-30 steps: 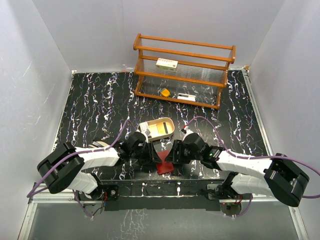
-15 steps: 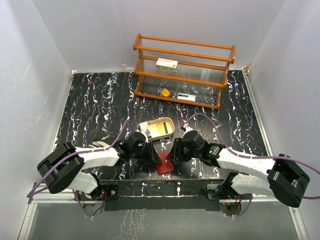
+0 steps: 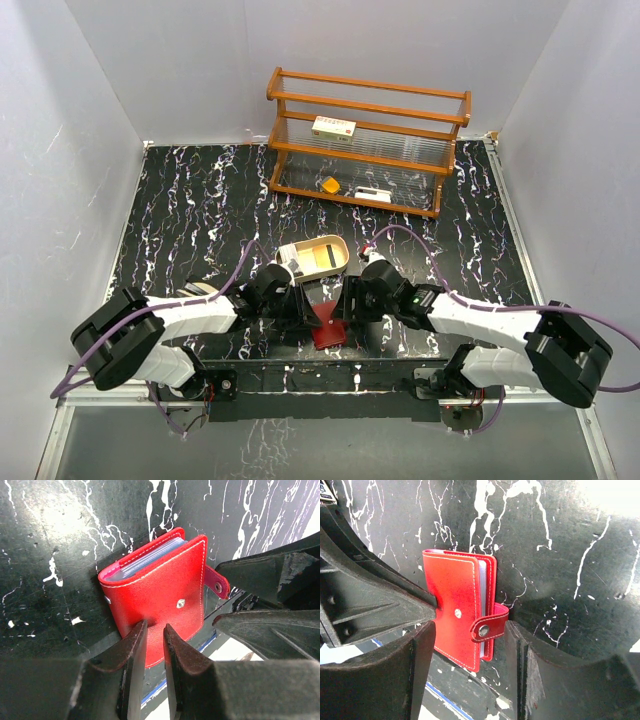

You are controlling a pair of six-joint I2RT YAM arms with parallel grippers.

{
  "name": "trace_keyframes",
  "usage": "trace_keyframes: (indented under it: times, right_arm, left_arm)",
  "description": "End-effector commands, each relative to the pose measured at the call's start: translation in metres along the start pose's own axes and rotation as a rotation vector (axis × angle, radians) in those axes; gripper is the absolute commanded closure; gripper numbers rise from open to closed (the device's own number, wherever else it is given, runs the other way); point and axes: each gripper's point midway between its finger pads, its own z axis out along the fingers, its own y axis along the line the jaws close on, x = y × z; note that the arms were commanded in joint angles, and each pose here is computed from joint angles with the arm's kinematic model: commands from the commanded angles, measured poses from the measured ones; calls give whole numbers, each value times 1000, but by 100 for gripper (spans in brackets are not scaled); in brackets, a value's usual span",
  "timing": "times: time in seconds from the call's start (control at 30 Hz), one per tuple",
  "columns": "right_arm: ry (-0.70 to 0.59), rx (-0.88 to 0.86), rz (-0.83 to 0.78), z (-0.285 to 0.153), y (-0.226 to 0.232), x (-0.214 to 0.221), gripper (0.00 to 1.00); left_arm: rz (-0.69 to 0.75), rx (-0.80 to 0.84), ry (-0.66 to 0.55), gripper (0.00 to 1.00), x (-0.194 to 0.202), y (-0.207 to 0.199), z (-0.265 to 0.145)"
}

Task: Put the credit cards into the card holder
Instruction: Close the card holder at the center of the board.

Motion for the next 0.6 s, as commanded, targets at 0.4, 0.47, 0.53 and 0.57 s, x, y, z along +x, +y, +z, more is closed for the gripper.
trace_keyframes:
  times: [0.4, 0.47, 0.53, 0.57]
  right_arm:
    - [-26, -191, -15, 1, 39, -10, 59]
    - [-9, -175, -12, 6, 34, -5, 61]
    - [5, -153, -8, 10, 28, -1, 62]
    - [9, -146, -7, 11, 26, 0, 63]
  left_arm:
    - [-2, -106, 9, 79, 8, 25, -4]
    - [-8, -101, 10, 79, 8, 25, -4]
    - [-20, -81, 13, 82, 8, 19, -6]
    - [-23, -67, 10, 83, 8, 15, -7]
